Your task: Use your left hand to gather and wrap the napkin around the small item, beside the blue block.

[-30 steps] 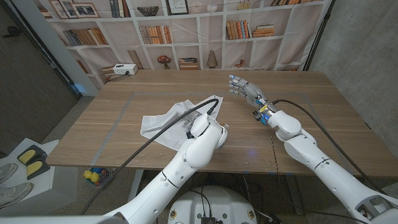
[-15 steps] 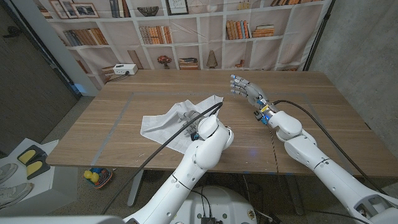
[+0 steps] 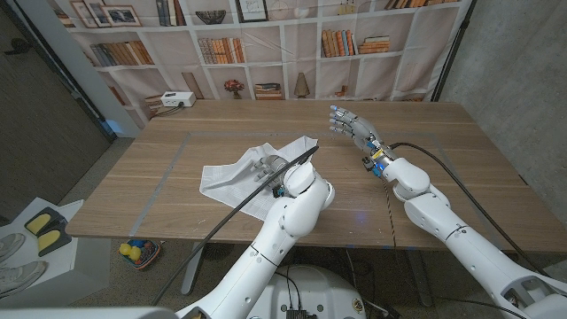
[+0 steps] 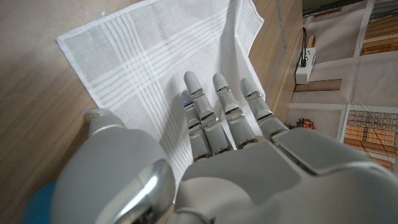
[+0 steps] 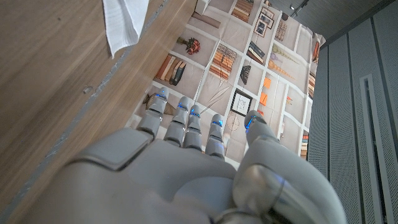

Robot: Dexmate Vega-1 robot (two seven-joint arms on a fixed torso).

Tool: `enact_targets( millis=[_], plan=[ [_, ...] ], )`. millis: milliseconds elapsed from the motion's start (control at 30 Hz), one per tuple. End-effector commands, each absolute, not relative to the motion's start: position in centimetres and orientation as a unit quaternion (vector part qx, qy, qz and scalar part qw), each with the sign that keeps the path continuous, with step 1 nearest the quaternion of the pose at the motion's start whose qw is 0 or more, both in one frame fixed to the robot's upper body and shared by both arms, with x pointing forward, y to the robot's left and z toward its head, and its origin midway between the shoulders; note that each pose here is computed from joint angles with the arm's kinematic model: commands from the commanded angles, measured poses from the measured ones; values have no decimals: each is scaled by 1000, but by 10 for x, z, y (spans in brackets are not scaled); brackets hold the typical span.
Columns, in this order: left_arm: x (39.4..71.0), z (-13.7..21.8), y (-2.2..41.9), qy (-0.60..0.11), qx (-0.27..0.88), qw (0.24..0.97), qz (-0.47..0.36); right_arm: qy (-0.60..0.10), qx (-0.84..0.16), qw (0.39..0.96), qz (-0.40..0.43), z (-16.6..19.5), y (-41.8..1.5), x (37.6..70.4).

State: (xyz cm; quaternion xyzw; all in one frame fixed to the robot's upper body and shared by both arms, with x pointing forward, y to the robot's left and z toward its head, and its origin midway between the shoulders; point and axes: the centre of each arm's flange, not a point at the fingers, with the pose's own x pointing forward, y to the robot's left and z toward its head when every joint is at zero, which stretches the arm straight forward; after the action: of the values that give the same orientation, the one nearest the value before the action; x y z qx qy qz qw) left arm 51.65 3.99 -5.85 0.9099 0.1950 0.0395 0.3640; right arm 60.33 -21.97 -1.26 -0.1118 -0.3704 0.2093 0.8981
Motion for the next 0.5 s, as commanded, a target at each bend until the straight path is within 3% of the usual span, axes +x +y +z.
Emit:
enact_targets(
  millis=[33, 500],
  plan=[
    [538, -98, 48, 206, 926, 315, 28, -371, -118, 898, 205, -10, -220, 603],
    [540, -110, 61, 179, 928, 322, 51, -366, -127, 898, 209, -3, -215, 602]
  ],
)
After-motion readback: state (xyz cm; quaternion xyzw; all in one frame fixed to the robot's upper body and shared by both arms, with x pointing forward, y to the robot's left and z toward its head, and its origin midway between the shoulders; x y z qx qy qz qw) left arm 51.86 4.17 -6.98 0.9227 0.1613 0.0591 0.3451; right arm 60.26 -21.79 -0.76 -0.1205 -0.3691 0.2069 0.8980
